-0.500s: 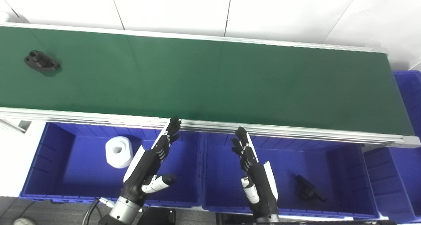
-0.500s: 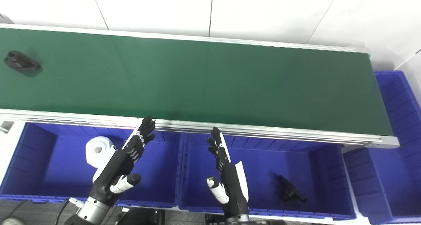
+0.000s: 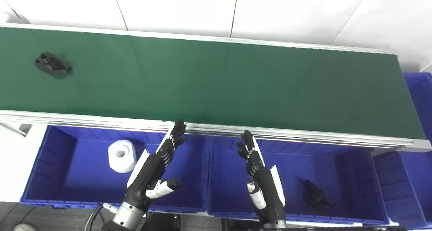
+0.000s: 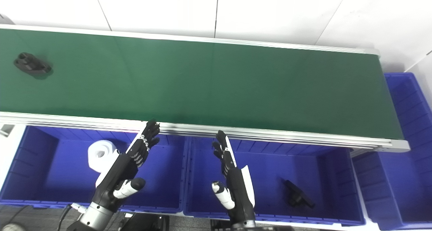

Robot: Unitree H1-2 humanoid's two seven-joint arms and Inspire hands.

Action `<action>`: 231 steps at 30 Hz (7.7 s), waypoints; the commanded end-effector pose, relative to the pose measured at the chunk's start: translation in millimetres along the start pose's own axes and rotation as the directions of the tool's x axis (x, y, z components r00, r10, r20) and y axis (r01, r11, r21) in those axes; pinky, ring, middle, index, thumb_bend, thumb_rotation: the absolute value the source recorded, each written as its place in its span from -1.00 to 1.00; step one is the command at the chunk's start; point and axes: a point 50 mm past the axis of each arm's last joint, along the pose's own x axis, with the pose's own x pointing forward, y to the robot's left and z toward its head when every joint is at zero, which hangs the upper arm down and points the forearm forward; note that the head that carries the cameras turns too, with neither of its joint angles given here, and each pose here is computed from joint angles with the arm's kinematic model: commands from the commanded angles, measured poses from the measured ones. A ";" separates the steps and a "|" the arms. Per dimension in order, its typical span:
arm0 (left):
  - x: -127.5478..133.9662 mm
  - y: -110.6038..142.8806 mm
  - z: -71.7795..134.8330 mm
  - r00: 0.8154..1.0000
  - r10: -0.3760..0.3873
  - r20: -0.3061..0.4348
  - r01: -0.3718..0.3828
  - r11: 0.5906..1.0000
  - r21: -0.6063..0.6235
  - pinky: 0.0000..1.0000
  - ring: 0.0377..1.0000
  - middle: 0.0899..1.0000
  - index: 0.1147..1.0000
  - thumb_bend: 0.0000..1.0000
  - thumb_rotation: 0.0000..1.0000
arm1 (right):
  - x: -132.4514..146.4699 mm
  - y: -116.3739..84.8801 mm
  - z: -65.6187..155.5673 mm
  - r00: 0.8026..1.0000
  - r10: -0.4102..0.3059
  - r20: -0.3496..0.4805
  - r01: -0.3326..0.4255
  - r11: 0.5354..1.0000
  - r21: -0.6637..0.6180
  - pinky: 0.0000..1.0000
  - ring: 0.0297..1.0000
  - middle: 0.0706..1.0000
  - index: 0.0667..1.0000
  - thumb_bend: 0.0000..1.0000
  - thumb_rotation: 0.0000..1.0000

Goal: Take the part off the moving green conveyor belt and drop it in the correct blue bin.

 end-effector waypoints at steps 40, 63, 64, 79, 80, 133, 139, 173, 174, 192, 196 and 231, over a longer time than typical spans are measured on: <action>23.1 -24.7 -34.8 0.999 -0.032 0.042 0.033 0.999 -0.013 0.81 0.97 1.00 1.00 0.88 0.42 | 4.8 -24.8 -12.2 0.999 0.020 0.035 -0.019 0.999 -0.029 0.85 0.92 0.99 1.00 0.99 0.98; 40.2 -43.5 -33.0 0.998 -0.034 0.059 0.035 0.999 -0.014 0.74 0.91 0.97 1.00 0.96 0.47 | 5.1 -49.7 -14.3 0.999 0.031 0.026 -0.030 0.999 -0.030 0.98 0.99 1.00 1.00 0.99 0.94; 40.0 -43.6 -32.2 0.998 -0.033 0.061 0.034 0.999 -0.014 0.72 0.90 0.96 1.00 0.96 0.47 | 4.8 -49.4 -13.7 0.999 0.031 0.028 -0.030 0.999 -0.028 0.98 0.99 1.00 1.00 0.99 0.93; 36.3 -41.7 -22.8 0.997 -0.038 0.066 0.040 0.999 -0.019 0.75 0.93 0.99 1.00 0.98 0.47 | 3.6 -46.8 -1.6 0.998 0.002 0.067 0.000 0.999 -0.041 1.00 0.98 1.00 1.00 0.88 0.78; 36.5 -41.7 -22.4 0.997 -0.039 0.067 0.040 0.999 -0.021 0.76 0.93 0.99 1.00 0.97 0.46 | 4.0 -47.0 -0.2 0.997 0.000 0.072 0.003 0.999 -0.043 1.00 0.99 1.00 1.00 0.87 0.75; 59.6 -57.2 -15.7 0.991 -0.089 0.095 0.085 0.995 0.045 0.74 0.98 1.00 1.00 0.90 0.27 | 315.5 25.2 168.6 0.965 0.239 0.106 -0.016 0.458 -0.889 0.42 0.60 0.68 0.76 1.00 0.31; 58.9 -61.2 -13.2 0.990 -0.110 0.088 0.104 0.992 0.072 0.72 0.98 1.00 1.00 0.89 0.29 | 338.6 55.2 177.1 0.964 0.260 0.058 -0.041 0.360 -0.932 0.09 0.28 0.51 0.72 1.00 0.25; 51.9 -96.6 10.5 0.990 -0.101 0.100 0.096 0.994 0.058 0.59 0.94 1.00 1.00 0.92 0.31 | 363.2 100.1 122.9 0.942 0.314 -0.119 -0.163 0.118 -0.980 -0.33 -0.15 0.14 0.68 1.00 0.56; 51.5 -97.7 11.0 0.990 -0.100 0.101 0.094 0.994 0.061 0.59 0.94 1.00 1.00 0.92 0.31 | 363.6 100.1 122.6 0.942 0.312 -0.125 -0.169 0.117 -0.979 -0.33 -0.14 0.14 0.68 1.00 0.56; 41.4 -94.7 18.4 0.990 -0.108 0.095 0.103 0.993 0.051 0.60 0.95 1.00 1.00 0.93 0.30 | 371.5 53.4 95.5 0.946 0.213 -0.246 -0.240 -0.056 -0.969 -0.45 -0.26 0.04 0.57 0.77 0.27; 39.2 -93.6 17.9 0.990 -0.110 0.089 0.107 0.993 0.041 0.60 0.96 1.00 1.00 0.91 0.28 | 372.6 48.6 90.6 0.939 0.196 -0.281 -0.261 -0.122 -0.958 -0.52 -0.36 -0.07 0.50 0.64 0.13; 33.3 -87.3 18.0 0.990 -0.118 0.074 0.115 0.992 0.041 0.59 0.98 1.00 1.00 0.92 0.31 | 359.2 -16.7 83.6 0.935 0.062 -0.348 -0.353 0.099 -0.930 -0.50 -0.20 -0.04 -0.09 0.03 -1.00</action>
